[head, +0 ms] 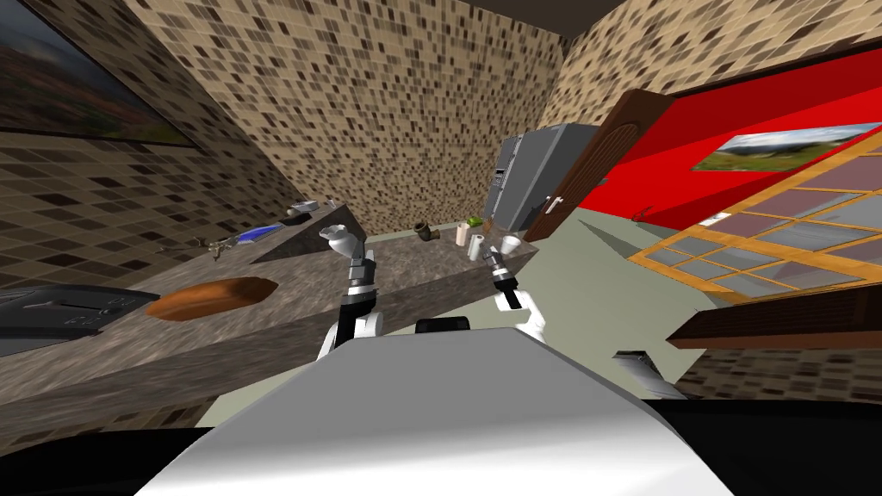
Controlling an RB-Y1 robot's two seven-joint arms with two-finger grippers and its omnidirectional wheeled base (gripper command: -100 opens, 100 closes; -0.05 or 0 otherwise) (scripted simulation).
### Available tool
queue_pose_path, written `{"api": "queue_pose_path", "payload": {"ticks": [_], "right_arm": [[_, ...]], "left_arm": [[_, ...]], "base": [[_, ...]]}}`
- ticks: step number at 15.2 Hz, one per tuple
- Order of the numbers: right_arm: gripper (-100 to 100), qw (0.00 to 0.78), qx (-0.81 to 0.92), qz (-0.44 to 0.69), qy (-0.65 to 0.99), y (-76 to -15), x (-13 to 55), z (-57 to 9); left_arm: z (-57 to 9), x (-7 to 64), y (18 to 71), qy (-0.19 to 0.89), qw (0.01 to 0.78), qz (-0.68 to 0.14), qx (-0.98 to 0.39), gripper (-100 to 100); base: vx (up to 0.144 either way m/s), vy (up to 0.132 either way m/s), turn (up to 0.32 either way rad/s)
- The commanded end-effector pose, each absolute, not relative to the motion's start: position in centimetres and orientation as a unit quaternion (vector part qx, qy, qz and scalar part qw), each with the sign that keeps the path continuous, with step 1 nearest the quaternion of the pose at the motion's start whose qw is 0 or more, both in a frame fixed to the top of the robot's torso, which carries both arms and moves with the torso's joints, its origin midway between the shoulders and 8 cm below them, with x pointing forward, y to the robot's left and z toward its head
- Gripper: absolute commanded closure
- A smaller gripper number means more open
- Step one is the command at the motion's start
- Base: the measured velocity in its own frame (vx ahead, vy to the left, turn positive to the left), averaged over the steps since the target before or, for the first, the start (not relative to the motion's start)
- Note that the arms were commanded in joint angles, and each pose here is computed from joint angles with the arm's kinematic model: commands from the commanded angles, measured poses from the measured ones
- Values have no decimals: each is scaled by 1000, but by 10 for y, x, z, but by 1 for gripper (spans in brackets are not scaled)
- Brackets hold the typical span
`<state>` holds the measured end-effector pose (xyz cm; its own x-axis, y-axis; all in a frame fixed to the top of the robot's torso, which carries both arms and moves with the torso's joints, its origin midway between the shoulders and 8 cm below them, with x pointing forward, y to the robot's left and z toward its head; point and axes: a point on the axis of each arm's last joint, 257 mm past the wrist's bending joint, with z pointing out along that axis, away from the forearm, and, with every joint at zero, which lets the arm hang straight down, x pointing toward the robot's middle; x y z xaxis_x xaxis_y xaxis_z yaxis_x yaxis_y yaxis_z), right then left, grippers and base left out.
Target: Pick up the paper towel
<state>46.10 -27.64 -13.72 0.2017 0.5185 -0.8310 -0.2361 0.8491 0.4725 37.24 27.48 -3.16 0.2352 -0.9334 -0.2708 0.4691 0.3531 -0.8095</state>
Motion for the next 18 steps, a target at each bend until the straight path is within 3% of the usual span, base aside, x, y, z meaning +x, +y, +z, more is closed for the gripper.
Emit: {"api": "queue_pose_path", "payload": {"ticks": [1,18], "right_arm": [[-100,765,99,207,602,-282,469,-153],[-100,724,-37,11,688,-320,499,-241]], "left_arm": [[-32,372,275,386,726,-483,-300,0],[-32,372,275,386,726,-483,-300,0]], "base": [[25,12,81],[17,2,44]]}}
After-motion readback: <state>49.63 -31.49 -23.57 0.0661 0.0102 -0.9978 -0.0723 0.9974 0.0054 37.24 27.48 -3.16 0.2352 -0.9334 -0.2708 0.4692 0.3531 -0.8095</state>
